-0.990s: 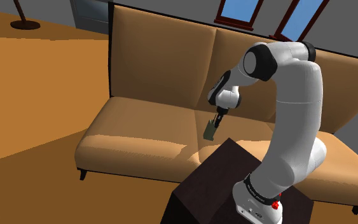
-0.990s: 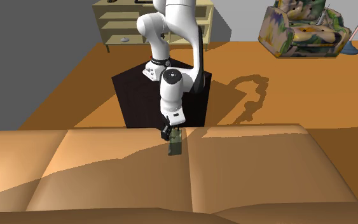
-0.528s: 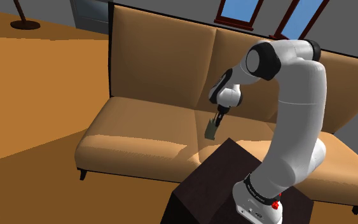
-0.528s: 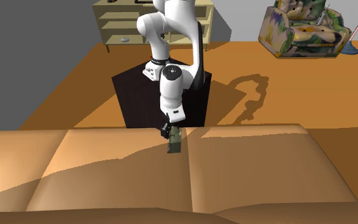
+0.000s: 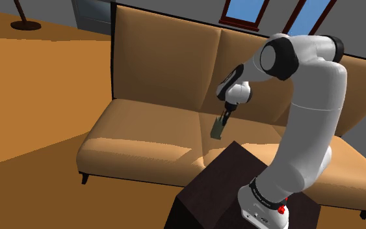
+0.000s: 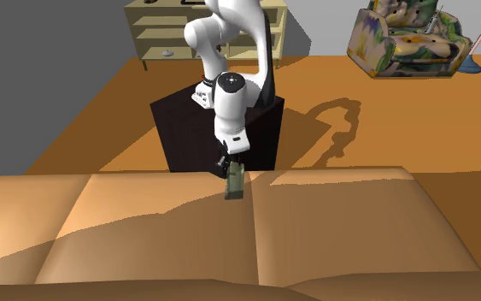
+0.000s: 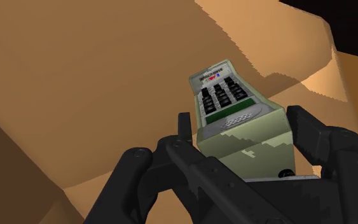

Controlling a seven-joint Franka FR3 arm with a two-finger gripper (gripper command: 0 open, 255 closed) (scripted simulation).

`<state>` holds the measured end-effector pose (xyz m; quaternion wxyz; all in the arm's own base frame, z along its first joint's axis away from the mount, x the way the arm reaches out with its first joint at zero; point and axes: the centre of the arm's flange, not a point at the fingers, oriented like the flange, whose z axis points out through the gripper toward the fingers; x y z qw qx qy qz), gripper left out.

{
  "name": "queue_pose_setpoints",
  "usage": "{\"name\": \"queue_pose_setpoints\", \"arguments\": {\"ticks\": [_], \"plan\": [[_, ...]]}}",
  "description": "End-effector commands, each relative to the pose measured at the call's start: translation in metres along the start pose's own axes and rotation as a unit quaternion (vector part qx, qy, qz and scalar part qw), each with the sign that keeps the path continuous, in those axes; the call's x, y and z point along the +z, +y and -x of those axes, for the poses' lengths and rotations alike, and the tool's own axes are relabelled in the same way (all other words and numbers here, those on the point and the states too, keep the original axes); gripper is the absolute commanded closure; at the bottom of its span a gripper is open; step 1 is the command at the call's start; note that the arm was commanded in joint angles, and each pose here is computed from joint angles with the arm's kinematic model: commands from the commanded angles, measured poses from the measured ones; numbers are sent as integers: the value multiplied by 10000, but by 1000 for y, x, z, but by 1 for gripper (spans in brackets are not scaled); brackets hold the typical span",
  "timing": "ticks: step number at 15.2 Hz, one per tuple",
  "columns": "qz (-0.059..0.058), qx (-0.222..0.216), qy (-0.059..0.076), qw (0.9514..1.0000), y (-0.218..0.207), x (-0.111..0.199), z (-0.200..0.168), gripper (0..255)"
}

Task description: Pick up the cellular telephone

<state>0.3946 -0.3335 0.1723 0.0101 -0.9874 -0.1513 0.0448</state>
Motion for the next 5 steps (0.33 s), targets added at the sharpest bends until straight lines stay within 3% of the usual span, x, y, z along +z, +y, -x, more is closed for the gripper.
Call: {"name": "queue_pose_setpoints", "arguments": {"ticks": [1,5], "plan": [[1,1,0,10000,1,-11,2,255],[1,1,0,10000,0,-22,3,255]]}}
